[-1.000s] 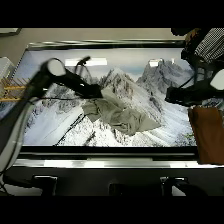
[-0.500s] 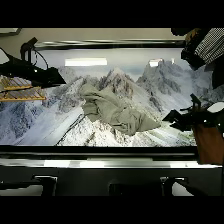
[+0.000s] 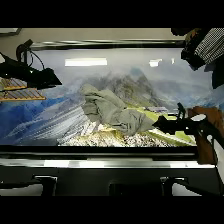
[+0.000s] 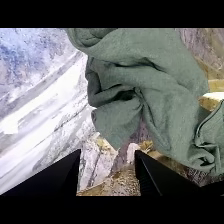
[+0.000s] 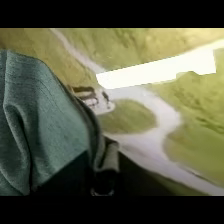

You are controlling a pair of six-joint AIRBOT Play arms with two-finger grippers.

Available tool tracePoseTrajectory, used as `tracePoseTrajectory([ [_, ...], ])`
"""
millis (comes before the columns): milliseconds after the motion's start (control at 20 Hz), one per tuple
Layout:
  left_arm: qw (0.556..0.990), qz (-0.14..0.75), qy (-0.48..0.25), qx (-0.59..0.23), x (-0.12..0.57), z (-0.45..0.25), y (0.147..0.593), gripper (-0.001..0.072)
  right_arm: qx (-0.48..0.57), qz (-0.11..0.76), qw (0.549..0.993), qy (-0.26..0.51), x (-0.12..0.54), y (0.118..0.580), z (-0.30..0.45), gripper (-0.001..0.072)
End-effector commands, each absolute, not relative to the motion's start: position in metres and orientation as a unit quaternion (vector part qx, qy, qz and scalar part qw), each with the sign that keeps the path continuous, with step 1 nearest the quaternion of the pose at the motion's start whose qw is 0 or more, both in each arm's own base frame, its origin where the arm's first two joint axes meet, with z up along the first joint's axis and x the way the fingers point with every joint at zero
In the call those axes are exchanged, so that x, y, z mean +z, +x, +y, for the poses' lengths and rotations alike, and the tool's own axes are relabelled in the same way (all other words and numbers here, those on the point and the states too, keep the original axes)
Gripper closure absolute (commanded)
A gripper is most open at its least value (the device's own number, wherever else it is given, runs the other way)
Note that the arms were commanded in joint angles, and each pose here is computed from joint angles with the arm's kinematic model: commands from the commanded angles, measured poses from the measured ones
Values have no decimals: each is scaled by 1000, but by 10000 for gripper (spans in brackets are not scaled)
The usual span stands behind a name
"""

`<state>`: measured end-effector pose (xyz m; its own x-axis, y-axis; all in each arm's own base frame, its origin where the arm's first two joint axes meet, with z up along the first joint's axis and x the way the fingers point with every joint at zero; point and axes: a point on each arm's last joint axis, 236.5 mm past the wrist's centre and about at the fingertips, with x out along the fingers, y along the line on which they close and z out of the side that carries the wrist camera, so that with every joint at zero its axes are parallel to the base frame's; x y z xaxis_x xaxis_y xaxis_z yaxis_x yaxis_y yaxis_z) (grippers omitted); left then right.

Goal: Fold the clothes and pants, and hang the long-sleeved shirts on hangers.

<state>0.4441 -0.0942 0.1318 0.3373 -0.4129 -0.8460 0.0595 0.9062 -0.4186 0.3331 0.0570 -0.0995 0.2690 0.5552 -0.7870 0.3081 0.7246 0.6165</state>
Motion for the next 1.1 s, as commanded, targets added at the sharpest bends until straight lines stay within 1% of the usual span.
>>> tracePoseTrajectory([
  [0, 795, 571, -155, -135, 112, -68, 439, 224, 100, 593, 715, 357, -107, 340, 76, 669],
  [50, 787, 582, -157, -130, 97, -61, 435, 159, 97, 582, 725, 354, -101, 344, 73, 669],
  [100, 780, 591, -160, -127, 78, -55, 432, 154, 96, 572, 739, 343, -94, 348, 69, 670],
  [200, 778, 587, -182, -132, 41, -58, 434, 154, 95, 558, 754, 333, -74, 351, 65, 670],
  [400, 771, 556, -251, -186, -17, -107, 442, 154, 110, 549, 757, 338, -45, 345, 73, 670],
  [600, 745, 563, -256, -252, -55, -158, 438, 154, 126, 554, 750, 340, -33, 335, 80, 669],
  [750, 739, 570, -253, -256, -74, -178, 438, 154, 124, 554, 748, 344, -29, 333, 81, 669],
  [850, 744, 564, -255, -251, -80, -185, 443, 160, 122, 554, 746, 348, -28, 333, 81, 669],
  [900, 746, 558, -265, -249, -79, -189, 447, 279, 123, 553, 747, 348, -26, 333, 82, 670],
  [950, 746, 554, -271, -252, -76, -192, 450, 548, 123, 550, 750, 348, -23, 333, 82, 670],
  [1000, 747, 550, -272, -257, -68, -193, 454, 690, 125, 544, 754, 346, -18, 334, 82, 670],
  [1050, 750, 541, -270, -268, -55, -193, 459, 691, 128, 534, 763, 341, -10, 336, 81, 670],
])
